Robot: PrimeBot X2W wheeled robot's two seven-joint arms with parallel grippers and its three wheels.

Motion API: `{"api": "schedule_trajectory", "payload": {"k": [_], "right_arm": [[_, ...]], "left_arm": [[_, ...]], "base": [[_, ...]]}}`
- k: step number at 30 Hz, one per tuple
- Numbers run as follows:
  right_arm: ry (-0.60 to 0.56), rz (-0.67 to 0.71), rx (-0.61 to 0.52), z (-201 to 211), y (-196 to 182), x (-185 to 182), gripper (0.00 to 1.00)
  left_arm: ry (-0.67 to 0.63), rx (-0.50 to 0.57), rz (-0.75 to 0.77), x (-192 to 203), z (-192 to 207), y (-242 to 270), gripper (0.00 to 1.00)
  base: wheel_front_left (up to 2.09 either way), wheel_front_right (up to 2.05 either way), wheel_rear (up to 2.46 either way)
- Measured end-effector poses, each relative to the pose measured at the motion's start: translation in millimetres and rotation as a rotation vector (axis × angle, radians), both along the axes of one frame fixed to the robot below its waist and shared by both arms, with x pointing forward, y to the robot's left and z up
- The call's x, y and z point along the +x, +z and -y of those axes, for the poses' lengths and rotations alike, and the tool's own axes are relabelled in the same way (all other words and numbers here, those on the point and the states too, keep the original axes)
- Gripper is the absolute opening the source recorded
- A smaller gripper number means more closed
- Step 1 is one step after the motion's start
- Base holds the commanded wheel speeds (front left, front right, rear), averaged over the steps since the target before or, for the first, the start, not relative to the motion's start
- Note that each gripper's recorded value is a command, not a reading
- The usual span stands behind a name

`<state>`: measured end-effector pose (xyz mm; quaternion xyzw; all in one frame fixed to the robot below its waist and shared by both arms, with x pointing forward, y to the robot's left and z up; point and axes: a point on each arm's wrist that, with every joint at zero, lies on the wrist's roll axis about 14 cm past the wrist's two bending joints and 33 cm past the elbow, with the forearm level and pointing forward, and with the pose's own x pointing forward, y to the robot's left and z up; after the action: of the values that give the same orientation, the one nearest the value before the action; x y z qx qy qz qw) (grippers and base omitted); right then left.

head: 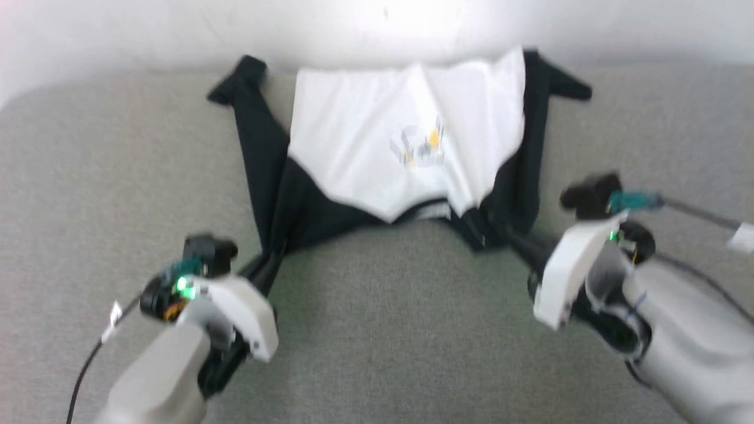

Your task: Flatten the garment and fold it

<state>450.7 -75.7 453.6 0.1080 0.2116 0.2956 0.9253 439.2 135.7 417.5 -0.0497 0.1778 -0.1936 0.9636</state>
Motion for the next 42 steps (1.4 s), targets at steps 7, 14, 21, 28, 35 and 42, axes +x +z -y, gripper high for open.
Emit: {"api": "schedule_trajectory", "payload": {"k": [7,14,21,28,35,42], "right_arm": [[0.068,-0.108,-0.057,3,-11,-56,0.00],[0.106,-0.253,-0.071,10,-24,-104,0.00],[0.114,-0.427,-0.071,30,-37,-152,0.00],[0.114,-0.582,-0.069,51,-49,-195,0.00],[0.110,-0.714,-0.081,64,-66,-229,0.00],[0.071,-0.708,-0.097,66,-74,-233,0.00]], "left_arm": [[0.021,0.016,0.009,-38,-11,18,0.00],[0.038,0.024,-0.007,-76,-16,25,0.00],[0.054,0.028,-0.048,-116,-22,23,0.00],[0.033,0.019,-0.150,-157,-20,12,0.00],[-0.016,0.004,-0.295,-193,-8,-9,0.00],[-0.018,-0.011,-0.318,-195,-4,-13,0.02]], "base": [[0.00,0.00,0.00],[0.00,0.00,0.00],[0.00,0.00,0.00],[0.00,0.00,0.00],[0.00,0.00,0.00],[0.00,0.00,0.00]]}}
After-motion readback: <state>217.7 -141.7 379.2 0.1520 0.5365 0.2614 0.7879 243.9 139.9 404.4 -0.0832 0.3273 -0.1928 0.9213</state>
